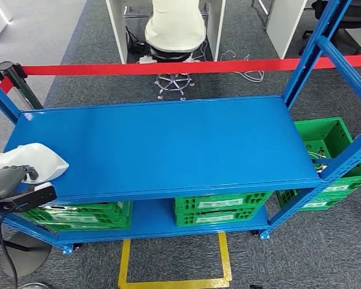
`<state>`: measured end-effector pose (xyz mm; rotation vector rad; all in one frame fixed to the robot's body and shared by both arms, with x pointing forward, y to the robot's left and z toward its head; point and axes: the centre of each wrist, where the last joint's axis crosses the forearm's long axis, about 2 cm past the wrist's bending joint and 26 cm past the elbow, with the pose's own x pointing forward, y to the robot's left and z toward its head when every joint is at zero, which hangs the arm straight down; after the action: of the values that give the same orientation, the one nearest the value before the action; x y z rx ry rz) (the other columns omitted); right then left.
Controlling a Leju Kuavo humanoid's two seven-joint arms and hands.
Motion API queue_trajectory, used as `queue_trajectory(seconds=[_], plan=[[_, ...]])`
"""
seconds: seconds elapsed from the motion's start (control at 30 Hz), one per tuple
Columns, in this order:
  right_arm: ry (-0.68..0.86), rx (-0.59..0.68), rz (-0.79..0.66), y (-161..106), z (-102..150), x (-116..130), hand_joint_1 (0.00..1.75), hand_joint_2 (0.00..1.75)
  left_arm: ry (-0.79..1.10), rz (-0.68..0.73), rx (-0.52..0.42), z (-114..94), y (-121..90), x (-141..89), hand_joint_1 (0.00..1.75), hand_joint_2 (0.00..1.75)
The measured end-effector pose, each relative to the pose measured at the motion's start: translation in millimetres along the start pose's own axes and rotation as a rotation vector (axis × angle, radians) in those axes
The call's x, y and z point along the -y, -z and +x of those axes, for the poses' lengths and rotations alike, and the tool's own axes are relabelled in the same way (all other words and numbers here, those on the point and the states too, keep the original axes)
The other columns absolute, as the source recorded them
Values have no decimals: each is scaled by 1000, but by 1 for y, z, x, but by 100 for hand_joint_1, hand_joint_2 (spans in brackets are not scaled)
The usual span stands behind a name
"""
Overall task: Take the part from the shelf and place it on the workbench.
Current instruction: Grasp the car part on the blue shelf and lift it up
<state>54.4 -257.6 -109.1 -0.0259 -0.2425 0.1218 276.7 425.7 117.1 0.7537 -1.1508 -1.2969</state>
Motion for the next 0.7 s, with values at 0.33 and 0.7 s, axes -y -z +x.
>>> queue_trajectory(seconds=[0.33, 0.7], plan=[[2, 9, -1, 0, 0, 0, 0, 175, -39, 46, -6, 13, 6, 14, 175, 175], [5, 19, -4, 0, 1, 0, 0, 175, -132, 375, 47, 37, 6, 25, 175, 175]])
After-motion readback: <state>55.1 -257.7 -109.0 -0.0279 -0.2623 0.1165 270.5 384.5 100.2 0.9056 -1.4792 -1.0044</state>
